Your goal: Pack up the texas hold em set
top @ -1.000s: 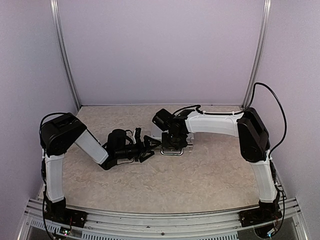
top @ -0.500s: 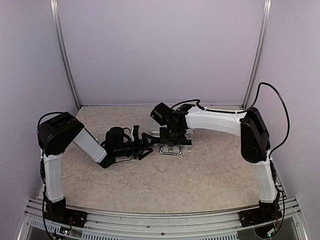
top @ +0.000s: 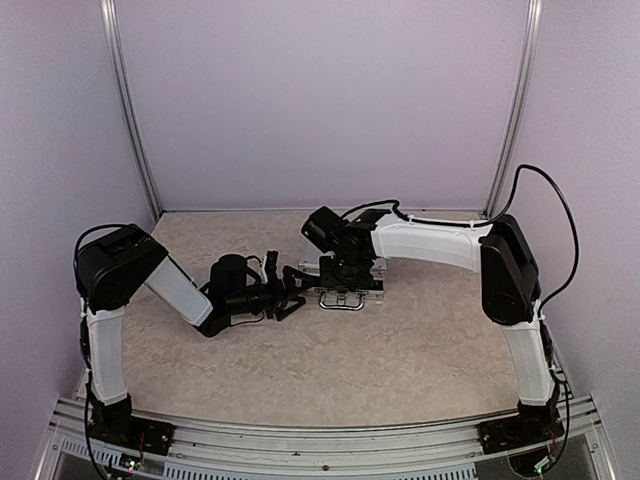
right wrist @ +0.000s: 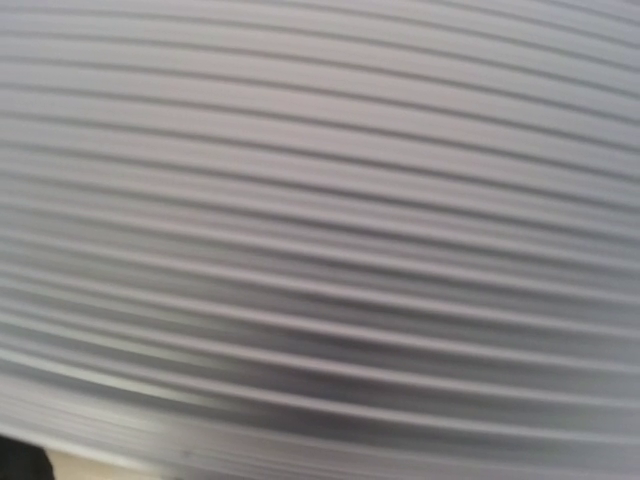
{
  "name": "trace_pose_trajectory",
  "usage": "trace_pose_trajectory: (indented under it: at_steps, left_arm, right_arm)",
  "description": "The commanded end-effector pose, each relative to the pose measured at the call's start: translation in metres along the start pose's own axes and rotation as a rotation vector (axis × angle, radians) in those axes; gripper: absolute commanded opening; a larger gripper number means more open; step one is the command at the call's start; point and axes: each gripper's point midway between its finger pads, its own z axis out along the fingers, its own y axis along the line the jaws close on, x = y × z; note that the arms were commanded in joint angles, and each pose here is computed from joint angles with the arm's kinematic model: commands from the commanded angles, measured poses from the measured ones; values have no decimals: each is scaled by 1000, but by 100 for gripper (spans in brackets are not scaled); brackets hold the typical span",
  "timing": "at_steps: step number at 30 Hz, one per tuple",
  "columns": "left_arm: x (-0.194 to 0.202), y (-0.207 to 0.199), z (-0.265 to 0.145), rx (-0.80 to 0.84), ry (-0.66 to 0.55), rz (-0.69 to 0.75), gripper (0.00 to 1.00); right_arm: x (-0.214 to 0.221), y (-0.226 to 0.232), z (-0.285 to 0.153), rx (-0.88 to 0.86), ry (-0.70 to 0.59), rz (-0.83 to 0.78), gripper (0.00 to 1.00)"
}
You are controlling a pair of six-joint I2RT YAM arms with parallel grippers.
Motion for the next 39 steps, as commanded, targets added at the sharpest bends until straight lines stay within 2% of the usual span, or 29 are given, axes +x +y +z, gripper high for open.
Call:
trace_pose_trajectory:
  at_steps: [1, 6, 21, 26, 39]
  left_arm:
    - [-9, -19, -8, 44, -24, 23, 99]
    - [-16, -25, -9, 66, -37, 21, 99]
    - [-87, -95, -9, 252, -176, 119, 99]
    - [-96, -106, -2, 315, -190, 133, 99]
    - [-95, -109, 8, 343, -185, 134, 99]
  right_arm:
    - [-66, -3, -42, -30, -188, 32, 25]
    - [-91, -10, -55, -41, -241, 23, 31]
    - [-103, -17, -59, -50, -275, -3, 37]
    - [-127, -29, -59, -55, -315, 0, 38]
    - [-214, -61, -56, -46, -464, -32, 45]
